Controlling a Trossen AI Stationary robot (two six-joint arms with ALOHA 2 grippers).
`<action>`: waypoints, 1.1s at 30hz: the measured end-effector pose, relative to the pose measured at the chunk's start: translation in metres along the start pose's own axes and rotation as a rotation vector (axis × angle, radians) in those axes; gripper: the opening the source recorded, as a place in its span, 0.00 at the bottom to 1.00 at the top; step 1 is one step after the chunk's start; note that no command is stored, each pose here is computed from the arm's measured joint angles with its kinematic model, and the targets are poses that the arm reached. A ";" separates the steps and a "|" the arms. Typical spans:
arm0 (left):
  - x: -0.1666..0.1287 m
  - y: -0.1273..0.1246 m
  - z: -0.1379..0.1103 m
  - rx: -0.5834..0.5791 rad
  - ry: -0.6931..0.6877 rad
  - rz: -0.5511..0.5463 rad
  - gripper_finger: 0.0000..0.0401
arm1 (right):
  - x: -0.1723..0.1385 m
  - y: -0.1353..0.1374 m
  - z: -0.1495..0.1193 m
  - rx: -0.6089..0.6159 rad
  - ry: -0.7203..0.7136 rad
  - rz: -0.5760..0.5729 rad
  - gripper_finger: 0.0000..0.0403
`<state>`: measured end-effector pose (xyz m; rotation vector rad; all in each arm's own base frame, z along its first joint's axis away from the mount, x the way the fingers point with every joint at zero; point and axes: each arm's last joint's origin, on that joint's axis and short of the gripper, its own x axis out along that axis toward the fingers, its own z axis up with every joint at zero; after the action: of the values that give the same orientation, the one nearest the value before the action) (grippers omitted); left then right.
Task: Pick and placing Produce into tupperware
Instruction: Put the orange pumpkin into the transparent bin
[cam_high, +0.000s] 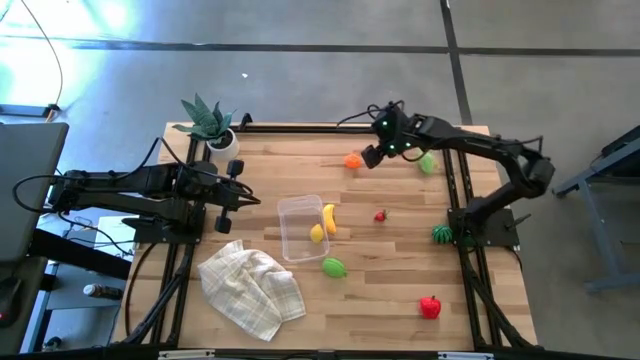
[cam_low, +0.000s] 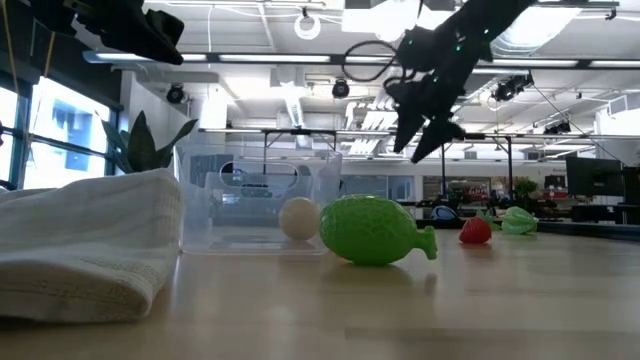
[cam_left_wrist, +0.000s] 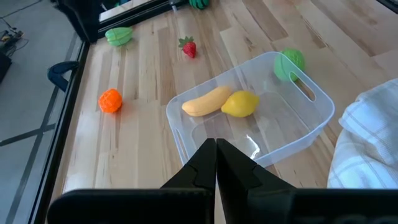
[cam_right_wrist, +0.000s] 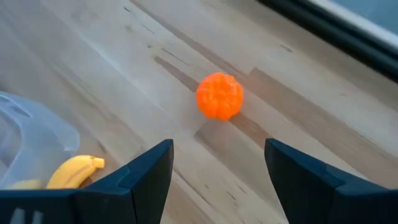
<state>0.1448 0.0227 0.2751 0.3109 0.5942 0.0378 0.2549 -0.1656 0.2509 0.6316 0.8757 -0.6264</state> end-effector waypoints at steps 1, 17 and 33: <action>0.000 0.000 0.000 0.000 0.000 0.000 0.01 | 0.006 0.000 0.001 -0.002 0.007 0.002 0.60; 0.000 0.000 0.000 0.000 0.000 0.000 0.01 | 0.053 0.012 0.049 -0.107 0.083 0.002 0.60; 0.000 0.000 0.000 0.000 0.000 0.000 0.01 | 0.053 0.009 0.049 -0.118 0.104 -0.073 0.62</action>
<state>0.1448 0.0227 0.2751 0.3108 0.5939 0.0378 0.3120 -0.2071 0.2324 0.5312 1.0288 -0.6072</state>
